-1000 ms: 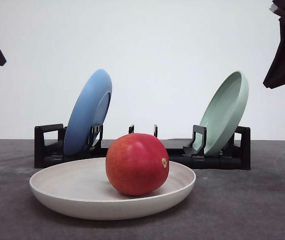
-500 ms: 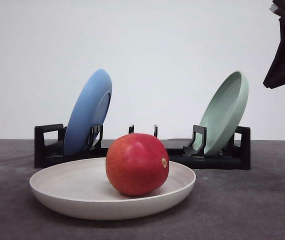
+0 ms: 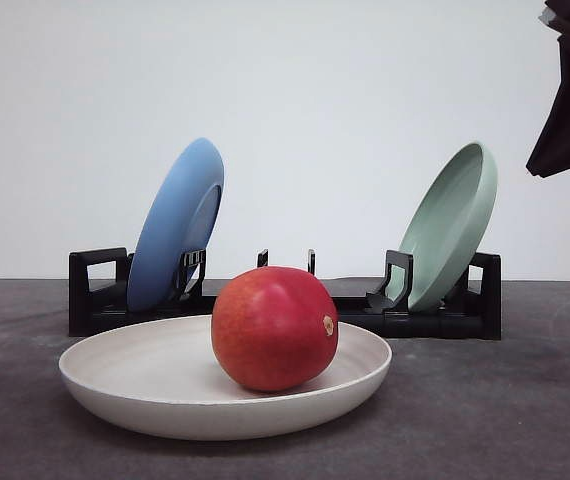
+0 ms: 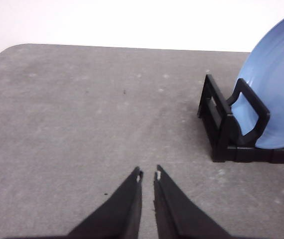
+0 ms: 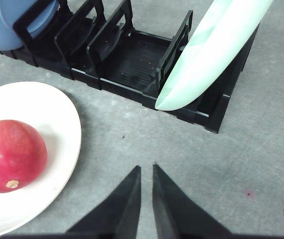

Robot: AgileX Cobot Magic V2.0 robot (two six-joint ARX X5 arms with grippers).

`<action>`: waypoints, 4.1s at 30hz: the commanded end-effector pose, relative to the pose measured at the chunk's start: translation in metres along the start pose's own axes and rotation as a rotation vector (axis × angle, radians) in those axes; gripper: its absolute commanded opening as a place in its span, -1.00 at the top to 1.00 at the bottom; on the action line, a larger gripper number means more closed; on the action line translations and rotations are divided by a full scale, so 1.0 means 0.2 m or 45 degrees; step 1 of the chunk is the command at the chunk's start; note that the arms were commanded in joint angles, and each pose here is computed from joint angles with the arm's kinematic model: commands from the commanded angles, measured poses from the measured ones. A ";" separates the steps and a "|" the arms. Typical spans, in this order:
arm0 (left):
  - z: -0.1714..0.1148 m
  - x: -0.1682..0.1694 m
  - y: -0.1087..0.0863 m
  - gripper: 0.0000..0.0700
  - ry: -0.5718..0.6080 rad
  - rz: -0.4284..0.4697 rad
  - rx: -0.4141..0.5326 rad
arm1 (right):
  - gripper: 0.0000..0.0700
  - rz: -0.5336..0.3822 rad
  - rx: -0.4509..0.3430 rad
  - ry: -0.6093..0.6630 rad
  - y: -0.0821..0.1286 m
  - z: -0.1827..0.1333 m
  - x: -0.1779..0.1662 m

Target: Place pomegranate in white plate

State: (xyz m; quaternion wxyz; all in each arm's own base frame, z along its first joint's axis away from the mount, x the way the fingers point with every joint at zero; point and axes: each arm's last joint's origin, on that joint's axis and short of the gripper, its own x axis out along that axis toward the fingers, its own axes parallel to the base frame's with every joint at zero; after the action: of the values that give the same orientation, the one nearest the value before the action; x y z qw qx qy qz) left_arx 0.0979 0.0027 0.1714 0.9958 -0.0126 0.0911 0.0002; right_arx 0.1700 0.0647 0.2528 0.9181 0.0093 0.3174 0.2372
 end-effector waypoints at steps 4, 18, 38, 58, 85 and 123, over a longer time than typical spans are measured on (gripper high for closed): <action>-0.05 0.00 0.01 0.92 -0.044 0.034 0.009 | 0.90 0.002 -0.013 -0.011 0.00 0.01 0.00; -0.11 0.01 0.01 0.92 -0.007 0.034 0.008 | 0.90 0.003 -0.014 -0.011 0.00 0.01 0.00; -0.11 0.01 0.01 0.92 -0.006 0.034 0.008 | 0.90 -0.044 -0.112 -0.063 0.00 0.01 -0.05; -0.11 0.01 0.01 0.92 -0.006 0.034 0.008 | 0.90 -0.378 -0.080 -0.558 -0.14 -0.51 -0.17; -0.11 0.01 0.01 0.92 -0.006 0.034 0.008 | 0.90 -0.533 -0.026 -0.805 -0.19 -0.61 -0.13; -0.11 0.01 0.01 0.92 -0.006 0.034 0.008 | 0.90 -0.534 -0.026 -0.804 -0.19 -0.61 -0.13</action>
State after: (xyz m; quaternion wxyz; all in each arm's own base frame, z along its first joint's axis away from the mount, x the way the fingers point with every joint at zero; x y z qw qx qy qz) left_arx 0.0952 0.0031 0.1530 0.9965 -0.0115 0.0821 0.0101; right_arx 0.0969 0.0031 0.1642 0.9993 0.0025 0.0147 0.0339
